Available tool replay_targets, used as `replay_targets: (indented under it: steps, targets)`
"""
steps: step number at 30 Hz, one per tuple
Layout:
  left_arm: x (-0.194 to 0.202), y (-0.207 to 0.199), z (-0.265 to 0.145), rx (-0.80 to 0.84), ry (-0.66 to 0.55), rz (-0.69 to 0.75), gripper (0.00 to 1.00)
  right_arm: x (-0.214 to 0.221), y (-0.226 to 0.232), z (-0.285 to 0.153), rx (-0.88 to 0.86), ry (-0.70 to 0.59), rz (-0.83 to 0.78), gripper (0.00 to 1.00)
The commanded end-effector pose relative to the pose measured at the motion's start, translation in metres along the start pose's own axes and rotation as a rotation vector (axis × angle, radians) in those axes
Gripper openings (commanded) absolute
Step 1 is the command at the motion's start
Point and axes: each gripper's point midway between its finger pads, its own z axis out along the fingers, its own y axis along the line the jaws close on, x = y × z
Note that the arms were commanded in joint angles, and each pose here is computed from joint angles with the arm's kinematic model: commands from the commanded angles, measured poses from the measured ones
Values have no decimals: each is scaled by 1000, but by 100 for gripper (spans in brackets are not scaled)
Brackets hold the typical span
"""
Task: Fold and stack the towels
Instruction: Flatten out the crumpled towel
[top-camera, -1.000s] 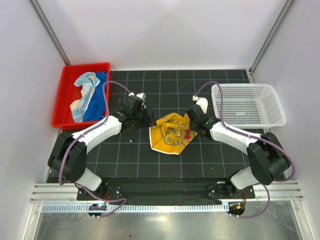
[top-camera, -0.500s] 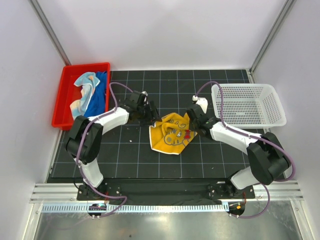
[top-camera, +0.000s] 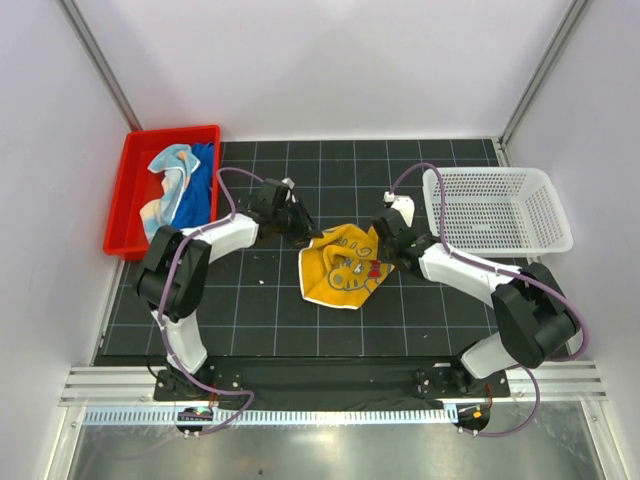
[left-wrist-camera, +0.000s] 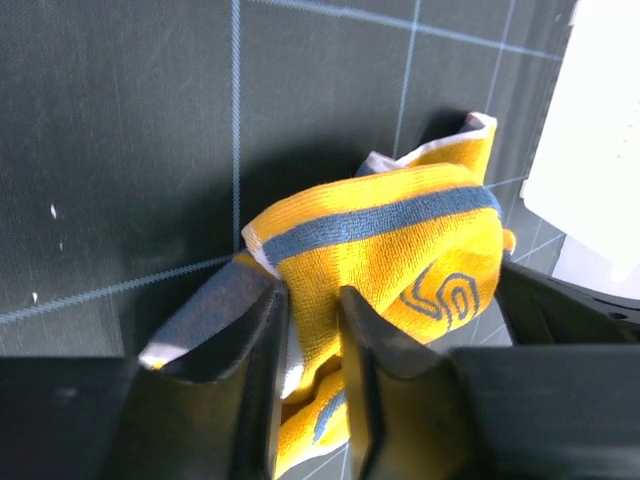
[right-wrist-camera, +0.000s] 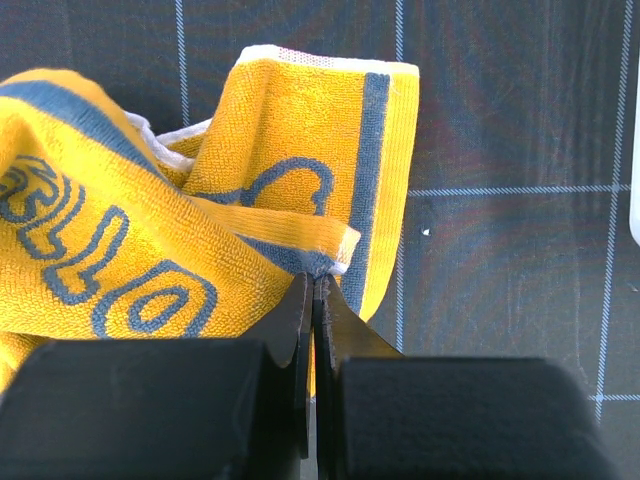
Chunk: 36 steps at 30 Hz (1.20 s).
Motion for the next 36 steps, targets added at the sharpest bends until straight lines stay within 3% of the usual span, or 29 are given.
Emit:
replay_targets:
  steps: [1, 9, 14, 19, 23, 24, 27, 32, 36]
  targets:
    - [-16, -13, -3, 65, -46, -5, 28, -19, 8, -1, -16, -54, 36, 1]
    - [-27, -20, -11, 90, -83, 45, 3, -28, 11, -2, -13, -69, 38, 1]
    - [-36, -43, -45, 137, -156, 107, 0, -55, 14, -10, -11, -116, 61, 1]
    - [-69, -56, -80, 97, -298, 165, 0, -113, 12, -24, -22, -204, 117, 1]
    - [-127, -83, -104, 146, -391, 144, 0, -171, 13, -26, -21, -254, 136, 1]
    - [-138, -84, -107, 149, -396, 137, 0, -203, 19, -36, -49, -306, 149, 1]
    - [-175, -90, -107, 175, -416, 131, 0, -245, 26, -24, -73, -342, 155, 1]
    - [-228, -116, -118, 278, -457, 183, 0, -289, 45, 5, -119, -385, 118, 1]
    - [-255, -135, -135, 335, -491, 207, 0, -348, 48, -28, -143, -504, 126, 1]
